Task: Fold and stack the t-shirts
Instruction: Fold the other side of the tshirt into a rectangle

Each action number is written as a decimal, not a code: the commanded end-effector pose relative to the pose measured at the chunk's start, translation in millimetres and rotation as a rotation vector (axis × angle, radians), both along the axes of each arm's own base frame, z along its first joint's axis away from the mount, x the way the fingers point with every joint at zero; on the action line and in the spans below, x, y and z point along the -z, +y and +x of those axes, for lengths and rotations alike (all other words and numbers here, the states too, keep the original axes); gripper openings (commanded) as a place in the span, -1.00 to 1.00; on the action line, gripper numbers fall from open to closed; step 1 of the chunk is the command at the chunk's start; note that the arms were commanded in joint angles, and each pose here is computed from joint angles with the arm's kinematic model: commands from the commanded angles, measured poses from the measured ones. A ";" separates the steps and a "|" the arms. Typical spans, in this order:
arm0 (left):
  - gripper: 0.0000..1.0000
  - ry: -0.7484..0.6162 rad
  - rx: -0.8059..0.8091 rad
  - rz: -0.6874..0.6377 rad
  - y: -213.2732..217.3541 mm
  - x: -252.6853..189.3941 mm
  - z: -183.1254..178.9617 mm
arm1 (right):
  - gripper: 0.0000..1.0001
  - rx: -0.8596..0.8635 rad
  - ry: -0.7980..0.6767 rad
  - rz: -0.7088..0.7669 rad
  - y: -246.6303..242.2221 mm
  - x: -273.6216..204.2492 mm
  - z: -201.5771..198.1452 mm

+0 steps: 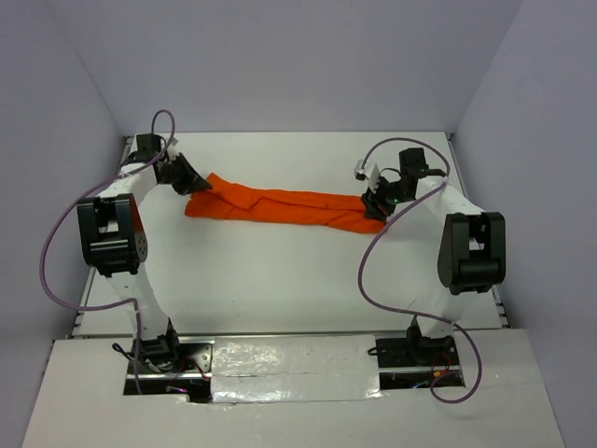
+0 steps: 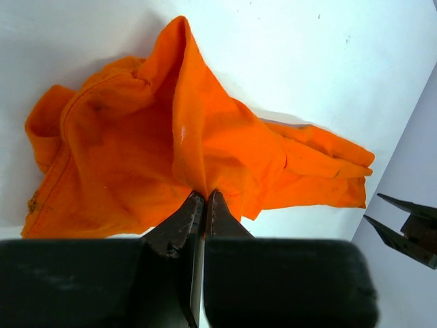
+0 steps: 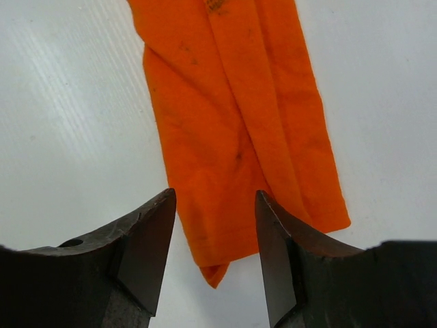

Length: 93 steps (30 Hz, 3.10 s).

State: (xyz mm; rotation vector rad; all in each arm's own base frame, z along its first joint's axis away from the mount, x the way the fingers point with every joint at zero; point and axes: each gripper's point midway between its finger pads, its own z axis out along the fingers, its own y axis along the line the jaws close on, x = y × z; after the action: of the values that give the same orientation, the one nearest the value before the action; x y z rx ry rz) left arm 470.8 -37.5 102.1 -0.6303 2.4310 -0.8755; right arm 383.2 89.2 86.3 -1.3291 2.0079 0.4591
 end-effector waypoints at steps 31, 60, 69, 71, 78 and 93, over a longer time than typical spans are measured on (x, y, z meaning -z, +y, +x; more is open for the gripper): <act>-0.03 0.024 -0.023 0.140 24.7 12.4 -25.3 | 0.29 -0.016 -0.076 -0.092 -10.1 -2.3 33.4; 0.37 -0.110 -0.126 0.170 28.6 -40.8 -119.1 | 0.34 -0.146 -0.163 -0.218 2.9 21.4 63.0; 0.37 -0.130 -0.156 0.151 25.4 -48.0 -144.7 | 0.26 -0.096 -0.195 -0.268 -1.5 35.0 82.9; 0.37 -0.119 -0.160 0.147 25.3 -44.5 -149.7 | 0.23 -0.085 -0.191 -0.276 -3.3 38.8 85.2; 0.37 -0.119 -0.171 0.139 25.0 -43.8 -159.7 | 0.15 -0.023 -0.212 -0.271 -4.1 35.3 102.0; 0.37 -0.121 -0.173 0.122 22.9 -45.1 -162.8 | -0.09 0.094 -0.216 -0.282 -12.6 32.3 130.3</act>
State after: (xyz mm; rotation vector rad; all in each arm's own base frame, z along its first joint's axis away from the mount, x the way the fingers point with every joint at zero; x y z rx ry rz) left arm 310.0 -11.5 141.0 -0.7114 2.2872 -0.6375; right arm 484.9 76.6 40.0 -1.4544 2.0142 0.0569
